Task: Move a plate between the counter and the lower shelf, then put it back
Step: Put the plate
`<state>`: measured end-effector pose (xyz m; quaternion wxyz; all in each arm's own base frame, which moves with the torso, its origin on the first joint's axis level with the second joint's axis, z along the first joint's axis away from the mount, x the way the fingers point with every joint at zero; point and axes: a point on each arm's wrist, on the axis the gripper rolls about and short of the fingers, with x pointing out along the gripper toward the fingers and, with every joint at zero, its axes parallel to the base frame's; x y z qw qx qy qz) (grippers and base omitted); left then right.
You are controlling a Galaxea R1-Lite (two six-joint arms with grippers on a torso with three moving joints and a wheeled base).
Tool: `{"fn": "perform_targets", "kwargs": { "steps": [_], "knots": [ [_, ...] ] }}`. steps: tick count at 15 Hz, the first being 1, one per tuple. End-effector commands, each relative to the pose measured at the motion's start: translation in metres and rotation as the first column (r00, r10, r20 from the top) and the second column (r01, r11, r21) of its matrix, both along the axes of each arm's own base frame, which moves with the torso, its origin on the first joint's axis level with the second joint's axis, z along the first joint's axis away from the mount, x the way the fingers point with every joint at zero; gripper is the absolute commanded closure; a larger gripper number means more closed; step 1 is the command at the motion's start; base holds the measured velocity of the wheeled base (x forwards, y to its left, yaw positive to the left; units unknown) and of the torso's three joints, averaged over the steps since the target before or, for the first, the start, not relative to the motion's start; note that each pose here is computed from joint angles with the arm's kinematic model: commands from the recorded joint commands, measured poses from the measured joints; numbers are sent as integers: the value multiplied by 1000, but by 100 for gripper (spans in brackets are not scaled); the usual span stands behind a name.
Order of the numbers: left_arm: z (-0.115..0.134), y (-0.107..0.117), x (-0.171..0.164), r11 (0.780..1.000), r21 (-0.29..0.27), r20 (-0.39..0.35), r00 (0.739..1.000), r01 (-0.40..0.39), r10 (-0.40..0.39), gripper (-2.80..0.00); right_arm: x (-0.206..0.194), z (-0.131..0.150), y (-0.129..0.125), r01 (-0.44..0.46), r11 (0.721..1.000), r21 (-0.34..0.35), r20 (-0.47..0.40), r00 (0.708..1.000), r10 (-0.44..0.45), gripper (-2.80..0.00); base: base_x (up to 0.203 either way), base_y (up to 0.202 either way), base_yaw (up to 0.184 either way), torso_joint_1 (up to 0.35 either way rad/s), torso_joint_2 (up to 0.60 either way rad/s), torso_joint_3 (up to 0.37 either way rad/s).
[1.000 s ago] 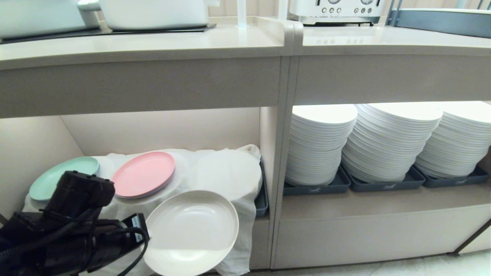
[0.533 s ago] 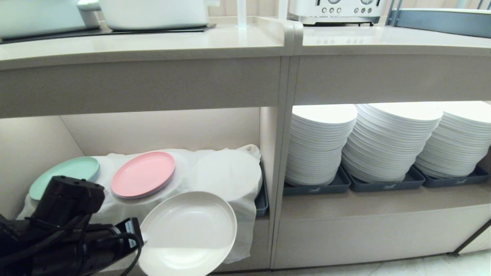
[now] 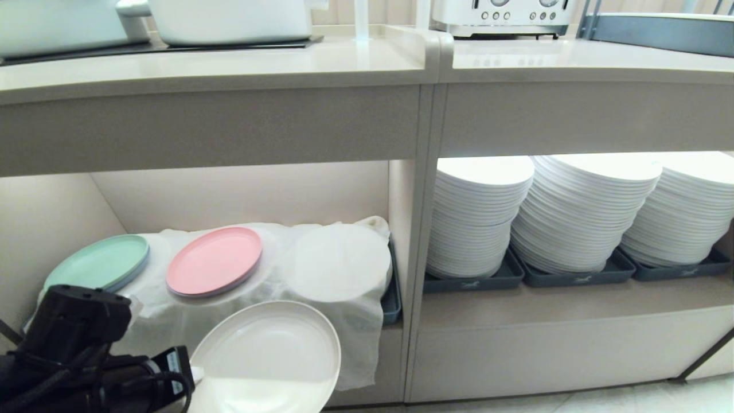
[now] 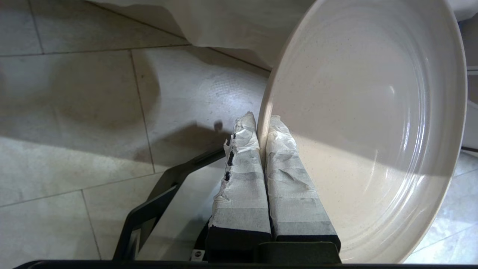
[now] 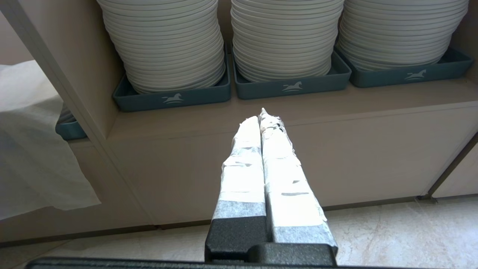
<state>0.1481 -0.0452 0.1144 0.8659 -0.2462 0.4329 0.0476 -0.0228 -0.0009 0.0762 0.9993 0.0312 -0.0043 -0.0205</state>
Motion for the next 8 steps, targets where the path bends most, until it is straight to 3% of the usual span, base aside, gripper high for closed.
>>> {"fn": "perform_targets", "kwargs": {
  "steps": [1, 8],
  "knots": [
    [-1, 4, -5, 1000, -4, 4, 1000, -14, 14, 0, 0, 0, 0, 0, 1000, 1, 0, 1000, 0, 0, 0, 0, 0, 0, 0, 0],
    [-4, 27, -25, 1000, 7, 32, 999, 10, -10, 0, 0, 0, 0, 0, 1000, 1, 0, 1000, 0, 0, 0, 0, 0, 0, 0, 0]
  ]
}}
